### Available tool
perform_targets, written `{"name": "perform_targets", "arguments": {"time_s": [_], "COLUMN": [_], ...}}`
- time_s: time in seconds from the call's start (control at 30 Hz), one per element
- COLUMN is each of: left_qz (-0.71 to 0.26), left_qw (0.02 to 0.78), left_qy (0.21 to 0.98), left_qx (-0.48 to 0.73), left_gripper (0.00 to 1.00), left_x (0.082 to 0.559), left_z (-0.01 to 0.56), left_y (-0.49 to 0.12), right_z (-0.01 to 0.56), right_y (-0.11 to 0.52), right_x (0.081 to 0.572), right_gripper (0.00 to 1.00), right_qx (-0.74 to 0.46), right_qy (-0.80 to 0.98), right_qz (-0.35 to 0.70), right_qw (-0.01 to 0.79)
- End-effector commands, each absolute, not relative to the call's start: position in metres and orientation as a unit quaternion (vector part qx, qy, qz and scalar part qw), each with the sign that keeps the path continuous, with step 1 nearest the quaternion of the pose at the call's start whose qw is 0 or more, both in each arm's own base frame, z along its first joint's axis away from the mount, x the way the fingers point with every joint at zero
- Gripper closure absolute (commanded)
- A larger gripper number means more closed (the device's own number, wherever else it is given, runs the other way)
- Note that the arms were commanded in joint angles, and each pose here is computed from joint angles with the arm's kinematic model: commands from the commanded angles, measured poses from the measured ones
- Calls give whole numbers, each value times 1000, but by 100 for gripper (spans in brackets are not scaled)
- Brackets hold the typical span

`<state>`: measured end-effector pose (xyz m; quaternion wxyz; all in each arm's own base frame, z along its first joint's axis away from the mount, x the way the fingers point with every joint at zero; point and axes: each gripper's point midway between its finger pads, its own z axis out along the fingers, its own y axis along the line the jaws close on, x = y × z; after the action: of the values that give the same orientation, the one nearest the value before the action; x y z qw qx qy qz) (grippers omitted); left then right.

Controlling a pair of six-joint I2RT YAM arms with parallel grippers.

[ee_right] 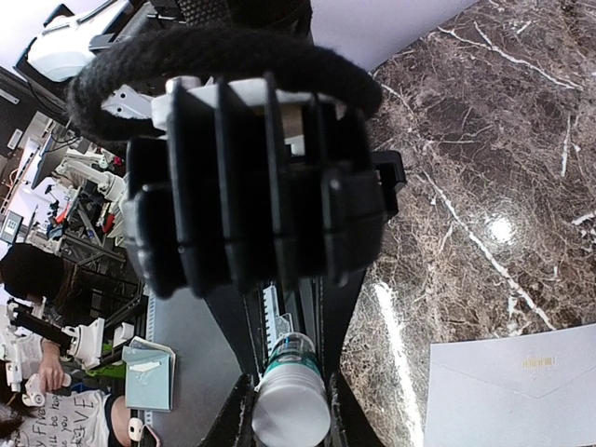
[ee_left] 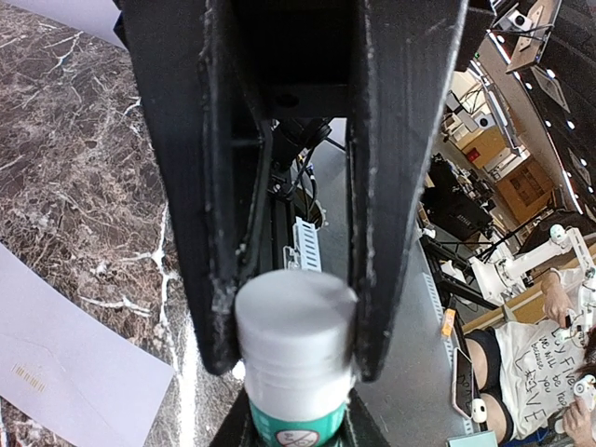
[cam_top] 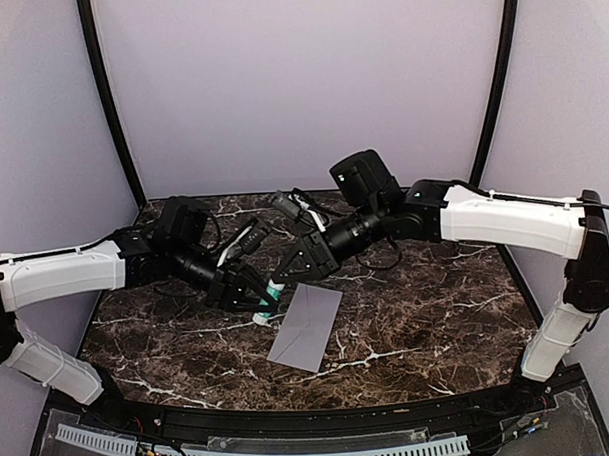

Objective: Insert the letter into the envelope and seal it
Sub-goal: Close the solid glue cap on the solid glue.

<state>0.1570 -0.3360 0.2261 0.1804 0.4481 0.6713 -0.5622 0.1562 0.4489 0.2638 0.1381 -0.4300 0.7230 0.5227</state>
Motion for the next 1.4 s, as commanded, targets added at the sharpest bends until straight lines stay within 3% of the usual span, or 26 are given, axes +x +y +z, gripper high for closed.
{"name": "perform_targets", "arguments": {"time_s": [0.0, 0.53, 0.7, 0.83, 1.07, 1.2, 1.37], "left_qz": [-546, -538, -537, -542, -532, -525, -524], "left_qw": [292, 327, 327, 321, 340, 363, 382], "left_qy": [643, 642, 639, 630, 629, 628, 622], "left_qx": [451, 437, 444, 455, 454, 445, 439], "left_gripper": [100, 100, 100, 100, 100, 100, 100], "left_x": [188, 199, 197, 191, 190, 193, 194], "left_z": [263, 272, 271, 272, 276, 281, 285], "left_y": [-339, -333, -332, -332, -329, -326, -323], "right_z": [252, 237, 259, 283, 328, 341, 342], "right_y": [462, 468, 470, 466, 441, 434, 443], "right_x": [87, 58, 73, 98, 151, 161, 171], "right_gripper": [91, 92, 90, 76, 31, 26, 32], "right_qx": [-472, -478, -475, -459, -387, -353, -319], "right_qy": [684, 677, 683, 691, 704, 696, 696], "right_qz": [555, 560, 551, 543, 535, 544, 549], "right_qw": [41, -3, 62, 129, 262, 307, 335]}}
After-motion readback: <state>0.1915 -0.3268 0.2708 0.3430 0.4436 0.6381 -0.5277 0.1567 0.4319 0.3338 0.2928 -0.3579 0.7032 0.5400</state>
